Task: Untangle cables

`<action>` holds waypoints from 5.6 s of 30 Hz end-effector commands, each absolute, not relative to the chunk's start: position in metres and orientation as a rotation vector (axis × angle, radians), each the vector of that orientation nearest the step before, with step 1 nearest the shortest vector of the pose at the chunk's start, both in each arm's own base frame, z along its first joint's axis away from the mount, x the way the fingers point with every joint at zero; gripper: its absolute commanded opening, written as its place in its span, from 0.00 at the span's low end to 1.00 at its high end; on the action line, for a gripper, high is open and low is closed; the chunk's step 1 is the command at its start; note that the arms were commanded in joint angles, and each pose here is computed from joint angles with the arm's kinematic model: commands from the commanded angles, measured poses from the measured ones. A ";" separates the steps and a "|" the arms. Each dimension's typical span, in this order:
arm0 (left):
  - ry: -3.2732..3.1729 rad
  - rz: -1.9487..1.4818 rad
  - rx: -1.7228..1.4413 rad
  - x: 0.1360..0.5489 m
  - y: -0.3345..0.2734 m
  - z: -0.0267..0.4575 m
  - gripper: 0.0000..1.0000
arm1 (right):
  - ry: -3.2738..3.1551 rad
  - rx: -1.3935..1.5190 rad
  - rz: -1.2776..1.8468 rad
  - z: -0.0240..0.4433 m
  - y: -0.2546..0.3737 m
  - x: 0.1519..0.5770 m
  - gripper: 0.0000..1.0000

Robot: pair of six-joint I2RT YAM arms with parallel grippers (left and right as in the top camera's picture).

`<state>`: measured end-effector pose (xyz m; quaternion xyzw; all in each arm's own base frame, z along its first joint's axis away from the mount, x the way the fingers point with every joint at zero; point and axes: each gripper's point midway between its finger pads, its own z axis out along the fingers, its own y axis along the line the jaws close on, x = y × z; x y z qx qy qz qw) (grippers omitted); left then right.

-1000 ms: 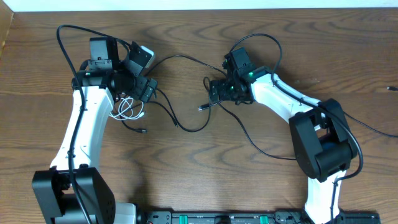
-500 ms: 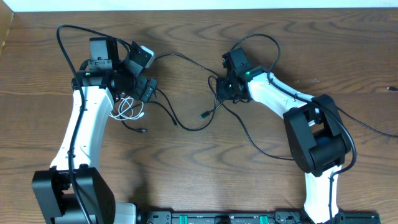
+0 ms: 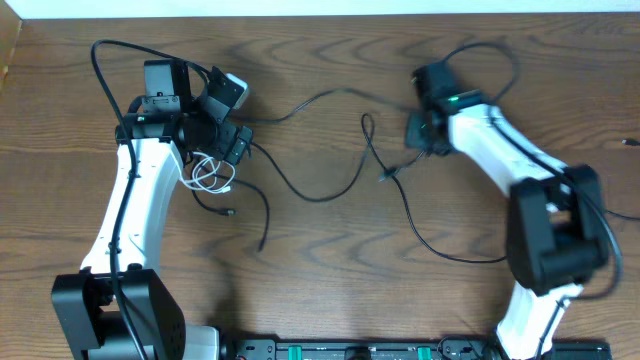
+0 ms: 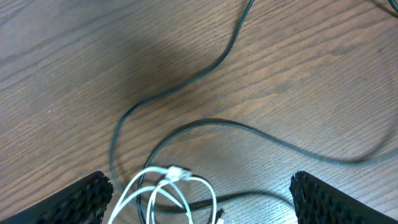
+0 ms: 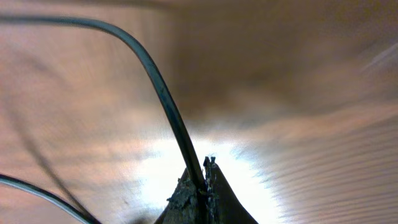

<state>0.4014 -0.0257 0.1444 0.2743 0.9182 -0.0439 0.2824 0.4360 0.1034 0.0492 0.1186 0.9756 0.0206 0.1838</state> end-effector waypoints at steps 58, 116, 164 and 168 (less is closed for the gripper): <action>2.479 -0.147 0.717 0.400 -0.027 0.139 0.93 | 2.785 0.024 0.574 0.140 0.213 0.370 0.99; 2.479 -0.148 0.716 0.400 -0.027 0.139 0.92 | 2.366 0.430 0.055 0.262 0.069 0.370 0.01; 2.462 -0.194 0.725 0.399 -0.033 0.141 0.92 | 1.232 0.570 -0.634 0.536 -0.081 0.368 0.01; 2.456 -0.212 0.729 0.399 -0.036 0.142 0.93 | 1.238 0.506 -0.589 0.541 -0.053 0.371 0.01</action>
